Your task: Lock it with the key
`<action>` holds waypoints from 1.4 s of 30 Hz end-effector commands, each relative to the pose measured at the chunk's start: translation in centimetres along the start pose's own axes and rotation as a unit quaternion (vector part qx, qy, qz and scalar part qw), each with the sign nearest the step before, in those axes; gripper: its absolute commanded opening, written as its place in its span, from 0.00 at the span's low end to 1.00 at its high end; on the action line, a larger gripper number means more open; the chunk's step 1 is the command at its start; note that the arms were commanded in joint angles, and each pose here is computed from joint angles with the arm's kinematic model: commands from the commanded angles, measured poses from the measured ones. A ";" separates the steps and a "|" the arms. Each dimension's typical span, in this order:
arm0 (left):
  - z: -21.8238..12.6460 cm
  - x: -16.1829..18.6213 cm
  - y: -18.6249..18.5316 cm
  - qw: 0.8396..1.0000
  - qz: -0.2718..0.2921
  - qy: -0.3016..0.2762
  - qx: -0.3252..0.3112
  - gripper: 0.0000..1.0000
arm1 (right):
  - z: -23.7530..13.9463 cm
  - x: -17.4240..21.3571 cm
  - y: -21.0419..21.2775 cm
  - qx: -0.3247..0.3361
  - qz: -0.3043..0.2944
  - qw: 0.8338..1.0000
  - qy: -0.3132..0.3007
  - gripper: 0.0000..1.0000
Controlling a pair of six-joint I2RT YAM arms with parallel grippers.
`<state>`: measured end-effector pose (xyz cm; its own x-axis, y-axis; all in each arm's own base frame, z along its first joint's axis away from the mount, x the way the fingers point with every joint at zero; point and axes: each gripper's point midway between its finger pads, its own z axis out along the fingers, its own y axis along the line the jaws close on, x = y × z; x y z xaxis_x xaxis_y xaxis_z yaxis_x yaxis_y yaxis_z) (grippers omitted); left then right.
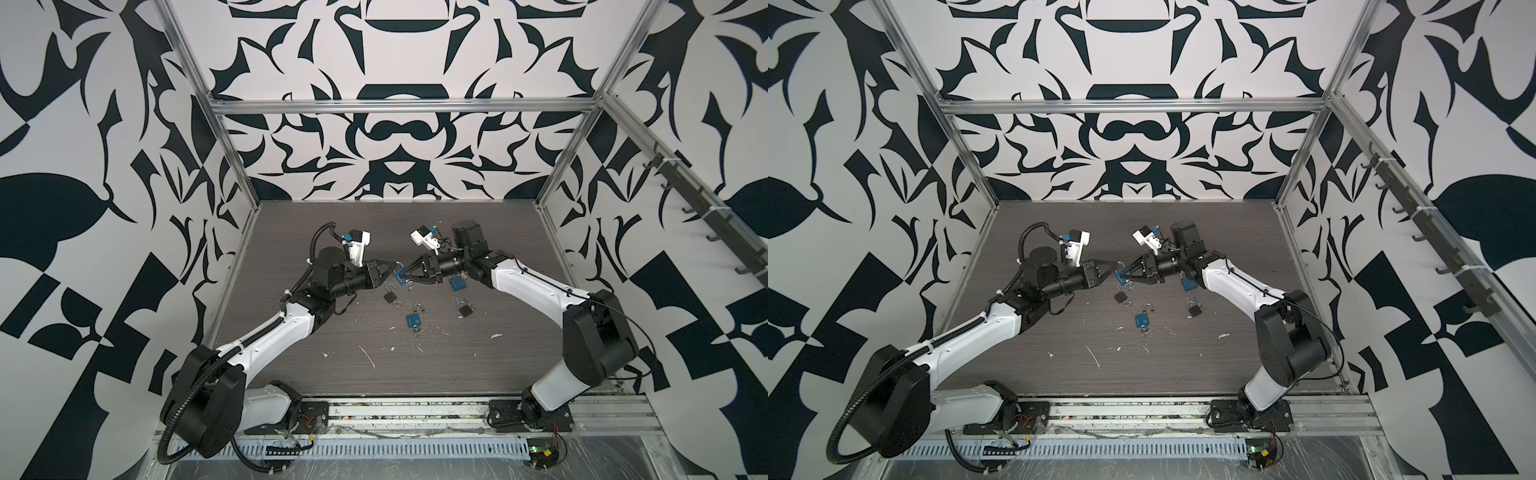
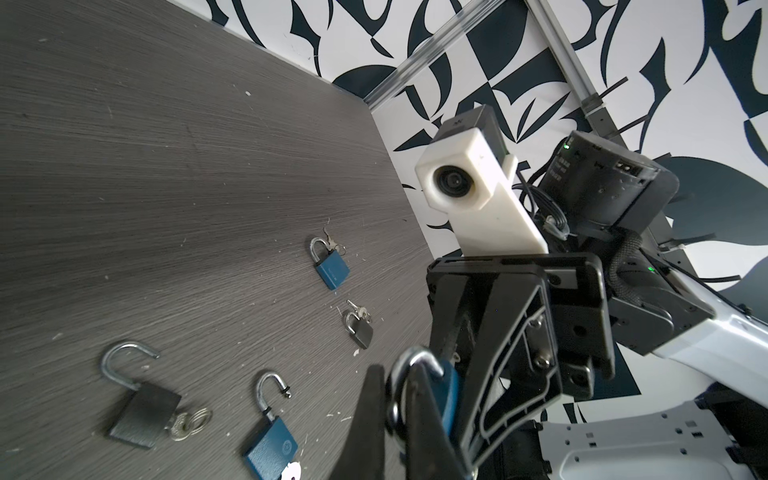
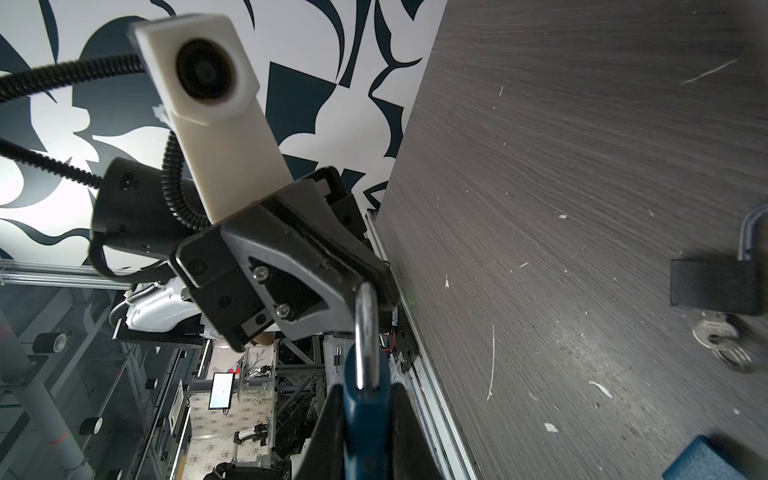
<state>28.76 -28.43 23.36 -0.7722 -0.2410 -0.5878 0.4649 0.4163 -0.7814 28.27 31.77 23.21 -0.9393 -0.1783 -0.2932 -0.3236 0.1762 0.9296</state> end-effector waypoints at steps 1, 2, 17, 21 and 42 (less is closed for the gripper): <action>-0.9 10.7 -7.1 0.964 -0.002 0.215 0.158 0.00 | -1.5 -8.8 4.6 0.026 -0.175 0.972 -0.153 0.00; -0.9 10.4 -7.1 0.966 -0.001 0.207 0.155 0.00 | -1.5 -8.7 4.3 0.030 -0.172 0.973 -0.151 0.00; -2.7 -1.4 -7.6 0.983 0.034 0.085 0.161 0.03 | -0.3 -2.2 3.2 0.019 -0.153 0.984 -0.087 0.00; -3.1 -3.3 -7.6 0.983 0.038 0.069 0.166 0.14 | -0.6 -1.6 3.2 0.022 -0.150 0.984 -0.089 0.00; -2.6 -3.8 -6.4 0.985 0.025 0.066 0.160 0.29 | -0.2 -0.9 3.7 0.011 -0.149 0.986 -0.078 0.00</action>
<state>28.36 -27.24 28.94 -0.8162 -0.1335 -0.5621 0.5342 0.1963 -0.8223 27.22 32.34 26.93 -0.8163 -0.1048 -0.5681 -0.5776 0.1317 0.8056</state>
